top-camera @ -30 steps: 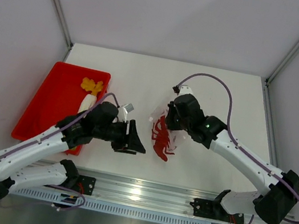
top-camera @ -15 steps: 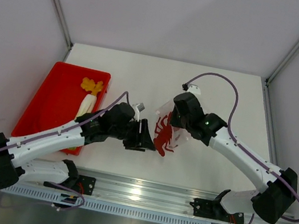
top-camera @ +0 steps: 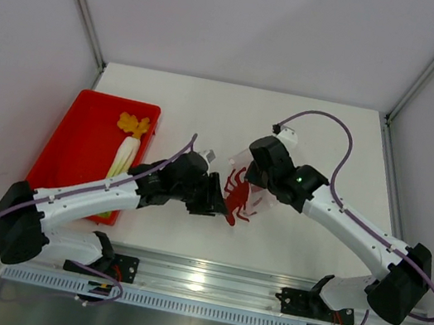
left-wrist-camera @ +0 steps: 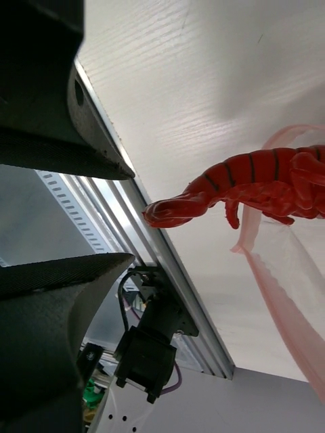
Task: Place the food in the zip-top bag and seal the zipper
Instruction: Place the fake lobster in the zipper food storage bag.
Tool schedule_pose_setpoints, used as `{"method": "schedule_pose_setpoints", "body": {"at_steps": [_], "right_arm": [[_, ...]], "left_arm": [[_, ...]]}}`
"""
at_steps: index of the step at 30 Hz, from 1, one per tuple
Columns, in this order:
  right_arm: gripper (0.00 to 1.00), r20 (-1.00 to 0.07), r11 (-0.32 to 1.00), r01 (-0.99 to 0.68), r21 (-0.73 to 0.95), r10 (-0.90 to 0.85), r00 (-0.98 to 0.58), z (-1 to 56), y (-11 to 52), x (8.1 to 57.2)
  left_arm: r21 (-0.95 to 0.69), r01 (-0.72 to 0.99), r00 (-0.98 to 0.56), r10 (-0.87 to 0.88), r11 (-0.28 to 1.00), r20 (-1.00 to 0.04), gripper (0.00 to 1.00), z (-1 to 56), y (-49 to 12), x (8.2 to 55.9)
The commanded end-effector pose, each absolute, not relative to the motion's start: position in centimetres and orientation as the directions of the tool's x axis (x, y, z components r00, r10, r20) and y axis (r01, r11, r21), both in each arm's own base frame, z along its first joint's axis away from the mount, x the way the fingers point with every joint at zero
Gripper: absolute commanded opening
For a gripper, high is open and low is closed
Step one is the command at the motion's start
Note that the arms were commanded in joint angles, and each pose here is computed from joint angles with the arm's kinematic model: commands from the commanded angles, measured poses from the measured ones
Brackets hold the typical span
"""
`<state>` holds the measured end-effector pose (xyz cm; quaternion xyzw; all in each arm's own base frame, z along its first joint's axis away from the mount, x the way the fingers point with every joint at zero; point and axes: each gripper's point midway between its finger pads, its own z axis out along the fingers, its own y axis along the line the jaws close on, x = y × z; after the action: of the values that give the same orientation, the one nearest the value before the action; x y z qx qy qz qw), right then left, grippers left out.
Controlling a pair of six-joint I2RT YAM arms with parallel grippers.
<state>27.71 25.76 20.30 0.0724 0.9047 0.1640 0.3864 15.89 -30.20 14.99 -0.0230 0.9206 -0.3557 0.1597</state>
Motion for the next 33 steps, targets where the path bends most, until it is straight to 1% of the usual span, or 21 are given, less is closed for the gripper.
{"method": "schedule_pose_setpoints", "body": {"at_steps": [1, 3, 5, 17, 22, 25, 30, 31, 32, 33], "right_arm": [[0.00, -0.690, 0.900, 0.046, 0.433, 0.364, -0.626, 23.5, 26.0, 28.3], [0.00, -0.690, 0.899, 0.054, 0.434, 0.371, -0.622, 23.5, 25.9, 28.3], [0.00, -0.696, 0.896, 0.058, 0.440, 0.381, -0.609, 23.9, 25.7, 28.3], [0.00, -0.706, 0.899, 0.053, 0.434, 0.377, -0.600, 24.0, 25.5, 28.1], [0.00, -0.712, 0.899, 0.047, 0.435, 0.375, -0.594, 24.2, 25.4, 27.9], [0.00, -0.715, 0.901, 0.043, 0.433, 0.372, -0.592, 24.2, 25.4, 27.8], [0.00, -0.718, 0.903, 0.032, 0.429, 0.363, -0.593, 24.2, 25.4, 27.5], [0.00, -0.719, 0.902, 0.029, 0.430, 0.362, -0.593, 24.2, 25.4, 27.5], [0.00, -0.721, 0.903, 0.026, 0.429, 0.359, -0.592, 24.2, 25.4, 27.5], [0.00, -0.724, 0.904, 0.024, 0.428, 0.358, -0.590, 24.2, 25.3, 27.5]], "left_arm": [[-0.652, 0.108, -0.922, -0.169, 0.750, -0.348, 0.49, 15.7, -30.8, 17.4], [-0.639, 0.119, -0.921, -0.157, 0.760, -0.358, 0.46, 15.8, -31.1, 17.8], [-0.631, 0.121, -0.921, -0.151, 0.767, -0.360, 0.45, 15.6, -31.3, 18.0], [-0.596, 0.119, -0.927, -0.126, 0.794, -0.353, 0.45, 14.3, -31.8, 18.7], [-0.584, 0.125, -0.923, -0.122, 0.802, -0.366, 0.41, 14.3, -31.9, 19.1], [-0.568, 0.123, -0.920, -0.121, 0.814, -0.373, 0.34, 13.9, -31.9, 19.5], [-0.550, 0.126, -0.912, -0.122, 0.826, -0.392, 0.27, 13.9, -31.6, 20.1], [-0.546, 0.127, -0.910, -0.121, 0.828, -0.396, 0.24, 13.9, -31.6, 20.2], [-0.540, 0.130, -0.908, -0.119, 0.831, -0.401, 0.15, 13.9, -31.4, 20.3], [-0.536, 0.132, -0.907, -0.117, 0.834, -0.405, 0.10, 13.9, -31.4, 20.3]]}}
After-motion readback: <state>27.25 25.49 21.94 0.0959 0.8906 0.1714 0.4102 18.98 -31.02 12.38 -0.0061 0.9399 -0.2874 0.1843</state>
